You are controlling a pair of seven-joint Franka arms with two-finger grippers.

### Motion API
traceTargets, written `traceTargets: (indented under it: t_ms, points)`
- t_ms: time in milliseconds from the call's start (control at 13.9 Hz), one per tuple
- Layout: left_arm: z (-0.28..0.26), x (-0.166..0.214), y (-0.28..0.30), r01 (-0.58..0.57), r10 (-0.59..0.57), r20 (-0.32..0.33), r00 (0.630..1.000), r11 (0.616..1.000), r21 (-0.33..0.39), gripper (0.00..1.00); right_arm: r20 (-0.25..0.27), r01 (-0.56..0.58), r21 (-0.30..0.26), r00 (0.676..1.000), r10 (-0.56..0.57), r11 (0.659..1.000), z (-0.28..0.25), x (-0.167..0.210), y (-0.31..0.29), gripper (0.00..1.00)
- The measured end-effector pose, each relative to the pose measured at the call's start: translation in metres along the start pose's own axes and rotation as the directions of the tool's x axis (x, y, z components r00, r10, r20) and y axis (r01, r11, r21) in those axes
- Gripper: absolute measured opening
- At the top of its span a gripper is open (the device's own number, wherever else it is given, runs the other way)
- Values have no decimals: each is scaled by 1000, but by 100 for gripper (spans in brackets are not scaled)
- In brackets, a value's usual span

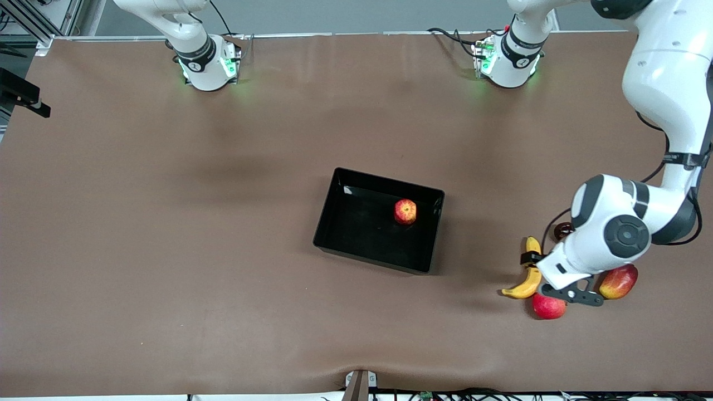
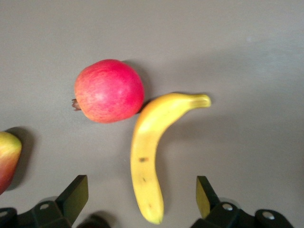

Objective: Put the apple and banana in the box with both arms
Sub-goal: 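Lower the left gripper onto the banana and close it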

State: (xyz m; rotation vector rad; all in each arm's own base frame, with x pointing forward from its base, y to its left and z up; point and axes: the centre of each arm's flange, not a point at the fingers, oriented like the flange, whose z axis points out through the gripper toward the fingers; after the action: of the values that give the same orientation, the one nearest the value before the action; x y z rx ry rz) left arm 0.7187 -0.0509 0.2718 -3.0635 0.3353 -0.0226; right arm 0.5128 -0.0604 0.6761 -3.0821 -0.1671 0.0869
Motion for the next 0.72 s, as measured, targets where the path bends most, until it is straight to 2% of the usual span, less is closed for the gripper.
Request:
traceTargets:
  t_ms: [288,719]
  points:
    - [42,-2,4,9,-9,-4,1000,999,-40,100,-1,5,-3,1000,-5,1000,-1,0,-4,100]
    - [73,-13,-13,32,-31,14,999,999,-31,100,11,3,0,1000,-3,1000,0,-1,-3,100]
